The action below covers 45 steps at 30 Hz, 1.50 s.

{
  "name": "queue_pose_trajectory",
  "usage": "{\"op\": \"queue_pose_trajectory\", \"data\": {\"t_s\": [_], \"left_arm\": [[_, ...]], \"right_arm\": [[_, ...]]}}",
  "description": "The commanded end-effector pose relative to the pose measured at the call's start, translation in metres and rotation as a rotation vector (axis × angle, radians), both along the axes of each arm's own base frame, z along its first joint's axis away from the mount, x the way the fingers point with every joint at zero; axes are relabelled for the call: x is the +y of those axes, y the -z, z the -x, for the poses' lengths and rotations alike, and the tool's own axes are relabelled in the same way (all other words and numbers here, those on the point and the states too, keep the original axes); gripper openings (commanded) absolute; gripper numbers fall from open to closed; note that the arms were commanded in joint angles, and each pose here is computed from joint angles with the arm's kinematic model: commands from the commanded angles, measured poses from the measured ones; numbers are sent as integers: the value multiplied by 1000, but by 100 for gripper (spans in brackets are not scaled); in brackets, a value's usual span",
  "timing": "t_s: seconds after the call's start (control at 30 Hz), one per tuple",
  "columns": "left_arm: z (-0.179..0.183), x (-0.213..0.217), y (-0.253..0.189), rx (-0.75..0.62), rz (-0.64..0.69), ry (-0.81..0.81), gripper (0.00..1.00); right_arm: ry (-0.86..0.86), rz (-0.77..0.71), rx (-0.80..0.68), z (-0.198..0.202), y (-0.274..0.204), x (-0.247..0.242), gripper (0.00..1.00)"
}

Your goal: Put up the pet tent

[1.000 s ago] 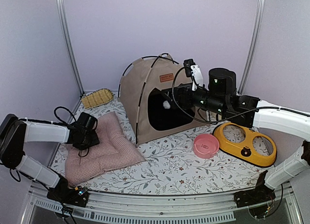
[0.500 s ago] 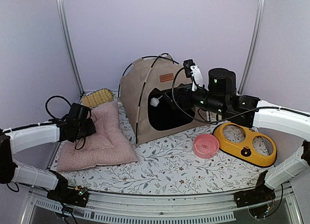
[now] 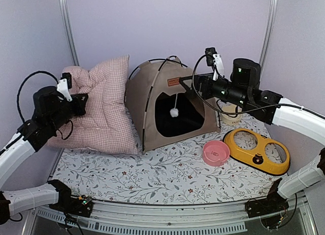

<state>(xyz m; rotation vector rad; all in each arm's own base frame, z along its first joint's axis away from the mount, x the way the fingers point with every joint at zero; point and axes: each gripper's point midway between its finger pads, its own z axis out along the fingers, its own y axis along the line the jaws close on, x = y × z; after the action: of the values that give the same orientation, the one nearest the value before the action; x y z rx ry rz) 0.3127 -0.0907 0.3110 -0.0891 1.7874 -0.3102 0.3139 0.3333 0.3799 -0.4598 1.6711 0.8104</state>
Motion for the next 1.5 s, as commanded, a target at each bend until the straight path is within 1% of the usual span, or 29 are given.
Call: {"op": "queue_pose_trajectory", "data": {"t_s": [0.0,0.07,0.1,0.27,0.43,0.57,0.63,0.73,0.8,0.93,1.07,1.2,1.47], "left_arm": [[31,-48,-84,-278,23,320,0],[47,-67,-107,-356,54,445,0],[56,-77,-119,-389,70,503,0],[87,-122,-160,-496,126,745,0],[112,-162,-195,-598,238,972,0],[133,-197,-217,-651,313,1170,0],[141,-212,-227,-657,339,1250,0],[146,-233,-228,-631,368,1354,0],[146,-242,-227,-603,397,1412,0],[145,-258,-221,-537,444,1515,0],[144,-273,-213,-475,464,1578,0],[146,-287,-205,-440,452,1604,0],[152,-309,-204,-427,452,1632,0]], "right_arm": [[-54,-72,-99,16,-42,-17,99],[-64,-94,-118,19,-50,-25,99],[-78,-97,-116,22,-47,-27,99],[-176,-137,-114,37,-42,-33,99],[-291,-175,-119,58,-37,-32,99],[-379,-219,-167,80,-49,-34,99],[-443,-239,-196,93,-57,-33,99],[-550,-258,-239,112,-66,-29,99],[-578,-268,-263,116,-72,-28,99],[-582,-284,-315,117,-80,-25,99],[-604,-309,-369,123,-91,-17,99],[-622,-309,-391,127,-94,-3,99],[-687,-325,-399,144,-101,13,99]]}}
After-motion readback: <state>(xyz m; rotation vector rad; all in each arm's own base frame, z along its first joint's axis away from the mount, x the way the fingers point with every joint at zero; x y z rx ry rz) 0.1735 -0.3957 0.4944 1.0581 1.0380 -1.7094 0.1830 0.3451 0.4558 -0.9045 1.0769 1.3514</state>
